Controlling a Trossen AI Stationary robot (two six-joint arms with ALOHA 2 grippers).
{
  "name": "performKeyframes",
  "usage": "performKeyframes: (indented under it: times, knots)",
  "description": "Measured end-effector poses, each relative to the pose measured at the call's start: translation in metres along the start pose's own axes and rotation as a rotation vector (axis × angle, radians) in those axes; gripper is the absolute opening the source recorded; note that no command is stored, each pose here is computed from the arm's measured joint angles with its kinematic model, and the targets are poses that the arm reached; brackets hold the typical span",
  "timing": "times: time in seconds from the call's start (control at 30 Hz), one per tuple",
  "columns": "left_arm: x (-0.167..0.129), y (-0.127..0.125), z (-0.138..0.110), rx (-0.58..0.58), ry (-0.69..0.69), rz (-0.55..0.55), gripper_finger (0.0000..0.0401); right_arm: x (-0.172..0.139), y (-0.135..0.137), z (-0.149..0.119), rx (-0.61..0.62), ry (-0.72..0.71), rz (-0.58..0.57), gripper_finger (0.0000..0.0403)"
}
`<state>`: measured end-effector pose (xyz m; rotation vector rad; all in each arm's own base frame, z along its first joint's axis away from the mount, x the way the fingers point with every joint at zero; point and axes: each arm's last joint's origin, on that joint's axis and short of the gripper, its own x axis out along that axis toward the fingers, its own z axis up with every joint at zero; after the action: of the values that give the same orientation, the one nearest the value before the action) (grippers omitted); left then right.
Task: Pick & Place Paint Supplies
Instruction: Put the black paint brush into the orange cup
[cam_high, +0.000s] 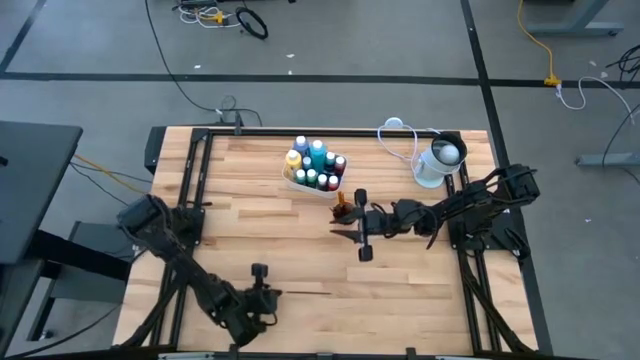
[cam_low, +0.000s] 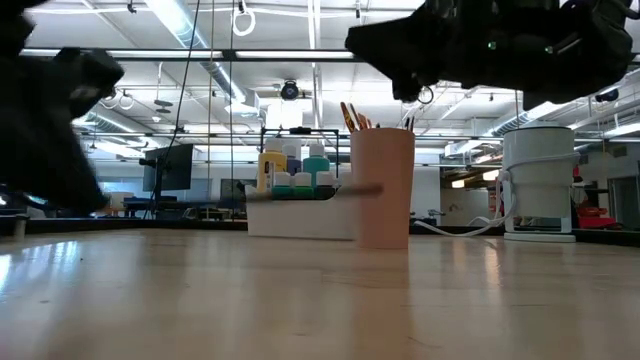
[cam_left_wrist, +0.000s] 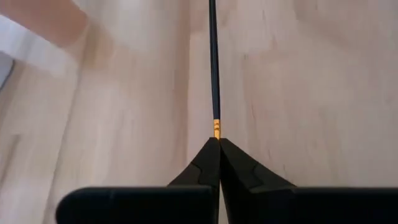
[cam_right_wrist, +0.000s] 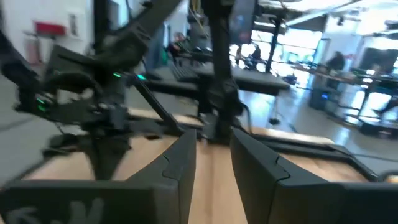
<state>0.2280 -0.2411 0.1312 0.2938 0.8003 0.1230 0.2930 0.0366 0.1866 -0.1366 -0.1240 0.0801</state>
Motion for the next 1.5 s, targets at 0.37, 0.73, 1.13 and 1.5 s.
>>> performKeyframes:
  times: [0.37, 0.73, 1.13, 1.5]
  knots:
    - [0.020, 0.029, 0.010, 0.183, 0.083, 0.060, 0.0003, 0.017, 0.010, 0.002, 0.080, 0.112, 0.264, 0.0105]
    - [0.030, 0.043, 0.034, 0.655, -0.027, 0.336, 0.0002, 0.047, 0.012, 0.010, 0.178, 0.656, 0.215, 0.0110]
    - [0.023, 0.045, 0.077, 1.065, -0.107, 0.617, 0.0002, 0.058, 0.013, 0.033, 0.577, 0.749, 0.287, 0.0195]
    - [0.029, 0.055, 0.085, 1.210, -0.064, 0.649, 0.0002, 0.059, 0.013, 0.034, 0.722, 0.766, 0.308, 0.0204]
